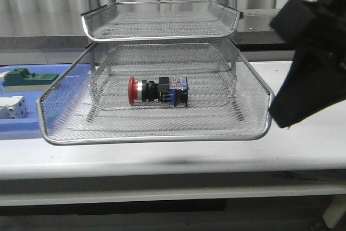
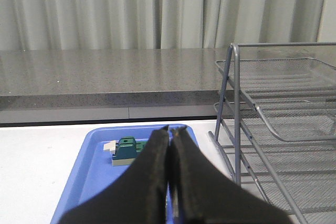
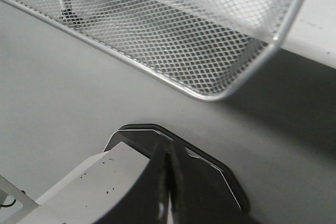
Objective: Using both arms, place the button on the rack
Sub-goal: 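Reach the right gripper to the front edge of the middle tray, then push the middle tray back into the rack with the right gripper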
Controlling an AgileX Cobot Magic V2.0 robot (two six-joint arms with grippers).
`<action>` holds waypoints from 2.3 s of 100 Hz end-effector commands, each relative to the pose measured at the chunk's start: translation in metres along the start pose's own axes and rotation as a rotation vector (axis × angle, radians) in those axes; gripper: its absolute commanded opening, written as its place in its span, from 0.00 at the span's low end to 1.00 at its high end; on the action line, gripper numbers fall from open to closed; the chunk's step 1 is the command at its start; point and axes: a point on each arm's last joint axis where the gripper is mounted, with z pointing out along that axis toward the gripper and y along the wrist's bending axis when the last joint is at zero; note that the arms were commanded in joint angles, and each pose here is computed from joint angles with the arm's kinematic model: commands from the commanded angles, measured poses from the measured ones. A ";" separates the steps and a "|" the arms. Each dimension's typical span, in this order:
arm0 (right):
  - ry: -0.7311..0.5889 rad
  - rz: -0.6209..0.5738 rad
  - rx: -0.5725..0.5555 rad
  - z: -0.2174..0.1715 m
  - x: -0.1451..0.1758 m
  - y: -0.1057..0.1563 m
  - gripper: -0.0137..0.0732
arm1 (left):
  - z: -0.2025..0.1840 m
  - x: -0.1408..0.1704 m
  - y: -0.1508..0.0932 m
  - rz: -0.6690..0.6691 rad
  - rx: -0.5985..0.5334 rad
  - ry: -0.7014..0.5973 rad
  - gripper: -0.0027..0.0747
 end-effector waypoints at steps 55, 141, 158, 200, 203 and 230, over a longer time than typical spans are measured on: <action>-0.042 -0.097 -0.083 0.063 -0.009 0.050 0.09 | 0.000 -0.016 0.003 -0.017 -0.029 -0.093 0.01; -0.090 -0.156 -0.039 0.102 -0.043 0.054 0.09 | 0.000 -0.016 0.003 -0.017 -0.029 -0.093 0.01; -0.103 -0.153 -0.007 0.106 -0.060 0.042 0.09 | 0.000 -0.016 0.003 -0.017 -0.029 -0.093 0.01; -0.164 -0.120 0.124 0.118 -0.113 -0.016 0.09 | 0.000 -0.016 0.003 -0.017 -0.029 -0.093 0.01; -0.171 -0.118 0.130 0.119 -0.118 -0.020 0.09 | 0.000 -0.016 0.003 -0.017 -0.029 -0.093 0.01; -0.228 -0.114 0.152 0.121 -0.148 -0.031 0.09 | 0.000 -0.016 0.003 -0.017 -0.029 -0.091 0.01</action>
